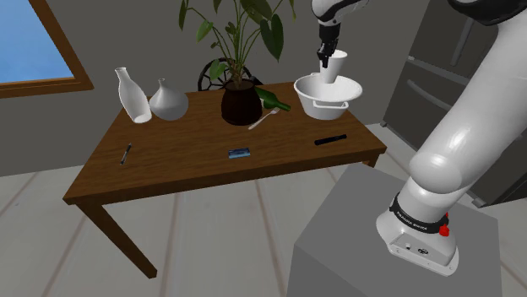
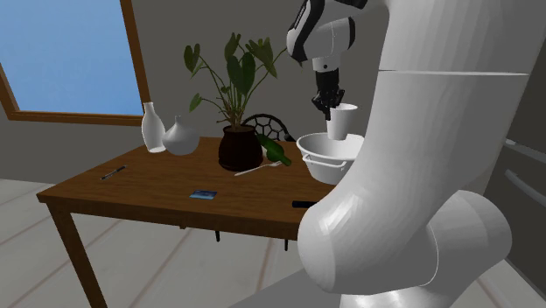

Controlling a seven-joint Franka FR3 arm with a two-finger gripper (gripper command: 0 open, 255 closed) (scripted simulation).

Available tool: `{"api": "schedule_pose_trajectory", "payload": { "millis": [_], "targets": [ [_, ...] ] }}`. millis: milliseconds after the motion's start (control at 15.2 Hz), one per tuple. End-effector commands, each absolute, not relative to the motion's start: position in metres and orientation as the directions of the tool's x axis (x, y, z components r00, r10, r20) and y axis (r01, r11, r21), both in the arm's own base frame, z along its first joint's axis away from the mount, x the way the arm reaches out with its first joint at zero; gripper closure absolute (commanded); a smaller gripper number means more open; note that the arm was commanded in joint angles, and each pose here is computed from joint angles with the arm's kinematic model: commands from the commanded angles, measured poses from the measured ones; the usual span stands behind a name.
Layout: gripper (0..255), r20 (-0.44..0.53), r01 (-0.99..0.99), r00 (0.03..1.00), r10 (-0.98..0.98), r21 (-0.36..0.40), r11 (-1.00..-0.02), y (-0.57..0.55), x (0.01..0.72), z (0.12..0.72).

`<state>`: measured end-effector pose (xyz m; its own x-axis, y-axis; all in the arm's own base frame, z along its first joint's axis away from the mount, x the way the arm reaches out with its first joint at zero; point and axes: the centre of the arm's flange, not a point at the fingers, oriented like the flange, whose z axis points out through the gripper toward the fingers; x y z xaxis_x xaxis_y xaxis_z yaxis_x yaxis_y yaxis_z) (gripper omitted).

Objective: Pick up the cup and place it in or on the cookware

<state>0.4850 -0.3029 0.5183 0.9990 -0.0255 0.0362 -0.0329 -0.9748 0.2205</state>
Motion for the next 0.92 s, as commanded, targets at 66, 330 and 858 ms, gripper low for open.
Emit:
{"api": "schedule_pose_trajectory", "payload": {
  "millis": [66, 330, 858],
  "targets": [
    [255, 0.037, -0.033, 0.999, -0.026, 0.221, -0.975, -0.3032, 0.4856, 0.5025],
    [255, 0.037, -0.033, 0.999, -0.026, 0.221, -0.975, -0.3032, 0.4856, 0.4988],
    [0, 0.037, -0.033, 0.999, -0.026, 0.221, -0.975, -0.3032, 0.4856, 0.4988]
  ]
}}
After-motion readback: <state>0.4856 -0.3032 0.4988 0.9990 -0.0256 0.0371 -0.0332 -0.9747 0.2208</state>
